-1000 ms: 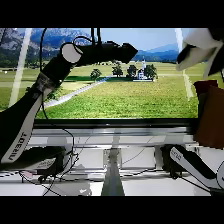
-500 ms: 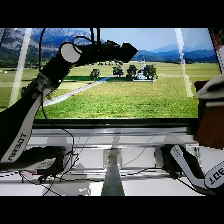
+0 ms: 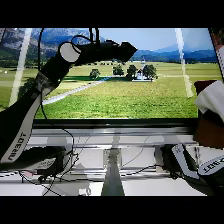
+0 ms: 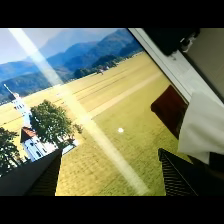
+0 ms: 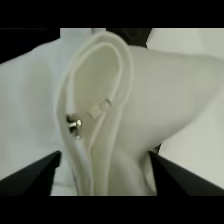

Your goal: Fold the clothes and pants, and hang the long-sleeved shirts on hangers.

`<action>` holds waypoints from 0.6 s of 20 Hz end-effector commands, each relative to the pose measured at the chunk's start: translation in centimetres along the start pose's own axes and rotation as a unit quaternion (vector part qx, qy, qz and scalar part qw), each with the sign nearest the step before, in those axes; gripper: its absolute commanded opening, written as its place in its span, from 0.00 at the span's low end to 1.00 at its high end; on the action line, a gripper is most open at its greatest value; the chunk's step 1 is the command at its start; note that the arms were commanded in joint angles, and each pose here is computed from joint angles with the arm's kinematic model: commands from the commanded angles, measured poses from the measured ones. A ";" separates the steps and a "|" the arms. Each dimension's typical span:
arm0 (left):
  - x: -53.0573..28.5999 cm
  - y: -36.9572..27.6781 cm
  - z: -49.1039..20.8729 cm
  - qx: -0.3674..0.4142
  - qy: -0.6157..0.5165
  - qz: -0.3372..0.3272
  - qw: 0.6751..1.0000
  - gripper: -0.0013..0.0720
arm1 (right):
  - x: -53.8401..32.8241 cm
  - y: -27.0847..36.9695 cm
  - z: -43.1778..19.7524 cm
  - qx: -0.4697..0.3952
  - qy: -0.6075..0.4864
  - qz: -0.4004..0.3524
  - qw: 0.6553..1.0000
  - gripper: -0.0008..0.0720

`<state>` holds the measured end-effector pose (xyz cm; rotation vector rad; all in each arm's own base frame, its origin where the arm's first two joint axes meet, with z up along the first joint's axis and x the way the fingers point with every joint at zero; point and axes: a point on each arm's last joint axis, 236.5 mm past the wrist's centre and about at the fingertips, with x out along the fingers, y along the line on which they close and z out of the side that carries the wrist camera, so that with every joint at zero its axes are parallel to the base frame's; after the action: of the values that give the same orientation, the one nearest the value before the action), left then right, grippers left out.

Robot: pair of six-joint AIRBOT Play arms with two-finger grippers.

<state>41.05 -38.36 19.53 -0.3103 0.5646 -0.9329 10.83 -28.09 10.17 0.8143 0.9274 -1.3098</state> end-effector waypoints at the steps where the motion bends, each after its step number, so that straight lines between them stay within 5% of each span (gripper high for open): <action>1: 0.0 0.1 0.0 -0.001 0.000 0.001 1.000 0.97 | 0.6 -1.7 0.8 0.045 -0.012 -0.014 0.999 0.96; 4: 0.0 0.1 0.0 -0.001 0.000 0.001 1.000 0.97 | 0.6 0.0 1.0 0.053 -0.014 0.022 0.998 0.92; 5: 0.0 0.1 0.0 -0.001 0.000 0.001 1.000 0.97 | 0.5 1.4 1.0 0.058 -0.013 0.051 0.997 0.64; 6: 0.0 0.1 0.0 -0.001 0.000 0.001 1.000 0.97 | 0.2 3.4 1.1 0.064 -0.013 0.090 0.994 0.16; 7: 0.0 0.1 0.0 -0.001 0.000 0.001 1.000 0.97 | -0.4 5.9 1.3 0.056 -0.019 0.135 0.989 0.04; 12: 0.0 0.1 0.0 -0.001 0.000 0.001 1.000 0.97 | -6.0 17.6 -0.9 -0.156 -0.080 0.278 0.944 0.03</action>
<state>41.07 -38.37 19.49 -0.3107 0.5653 -0.9324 22.25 -26.39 12.48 0.7913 0.7171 -0.9347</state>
